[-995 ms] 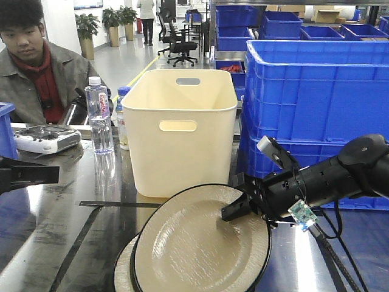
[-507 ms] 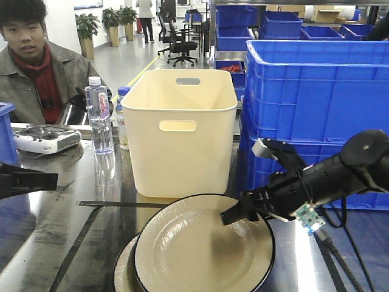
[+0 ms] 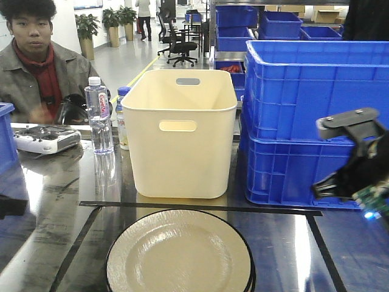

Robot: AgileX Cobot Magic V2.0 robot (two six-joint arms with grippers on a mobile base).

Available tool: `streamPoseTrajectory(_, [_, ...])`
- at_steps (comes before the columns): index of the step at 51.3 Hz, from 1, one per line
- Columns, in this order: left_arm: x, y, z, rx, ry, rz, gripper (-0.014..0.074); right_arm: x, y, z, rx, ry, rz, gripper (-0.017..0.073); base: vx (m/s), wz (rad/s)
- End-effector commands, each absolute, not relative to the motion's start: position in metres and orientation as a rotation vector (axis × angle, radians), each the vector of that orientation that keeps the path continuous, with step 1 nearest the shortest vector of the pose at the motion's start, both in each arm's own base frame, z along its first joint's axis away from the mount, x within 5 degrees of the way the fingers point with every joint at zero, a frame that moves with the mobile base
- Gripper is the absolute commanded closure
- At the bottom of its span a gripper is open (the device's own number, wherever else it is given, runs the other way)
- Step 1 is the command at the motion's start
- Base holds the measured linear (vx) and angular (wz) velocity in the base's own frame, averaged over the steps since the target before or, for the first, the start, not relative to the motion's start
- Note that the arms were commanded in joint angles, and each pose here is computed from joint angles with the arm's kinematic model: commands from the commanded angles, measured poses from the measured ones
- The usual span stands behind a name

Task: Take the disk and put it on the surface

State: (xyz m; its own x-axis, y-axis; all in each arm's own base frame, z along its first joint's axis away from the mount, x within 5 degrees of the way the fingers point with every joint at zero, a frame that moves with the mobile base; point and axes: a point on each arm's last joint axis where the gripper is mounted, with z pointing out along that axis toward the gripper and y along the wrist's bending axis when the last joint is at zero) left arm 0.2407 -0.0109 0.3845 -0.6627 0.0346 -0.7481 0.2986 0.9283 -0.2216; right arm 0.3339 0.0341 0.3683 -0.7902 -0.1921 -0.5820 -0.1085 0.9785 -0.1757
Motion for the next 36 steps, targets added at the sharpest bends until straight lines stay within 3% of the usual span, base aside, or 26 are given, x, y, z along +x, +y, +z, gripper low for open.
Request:
streamPoseTrajectory(1, [0.24, -0.002, 0.4, 0.137, 2.208, -0.298, 0.0596, 0.306, 0.022, 0.41, -0.138, 2.385, -0.245, 0.0574, 0.0, 0.0])
streamPoseTrajectory(14, [0.22, -0.004, 0.38, 0.138, 2.135, -0.193, 0.0596, 0.214, 0.021, 0.433, -0.128, 2.04, -0.058, 0.0571, 0.0, 0.0])
streamPoseTrajectory(24, [0.165, -0.02, 0.341, 0.282, 1.989, -0.116, 0.0596, 0.136, 0.014, 0.386, -0.145, 1.732, -0.002, 0.057, 0.0, 0.0])
streamPoseTrajectory(36, [0.109, -0.02, 0.305, 0.177, 1.806, -0.162, 0.0596, 0.078, 0.011, 0.324, -0.17, 1.417, 0.036, 0.0568, 0.0, 0.0])
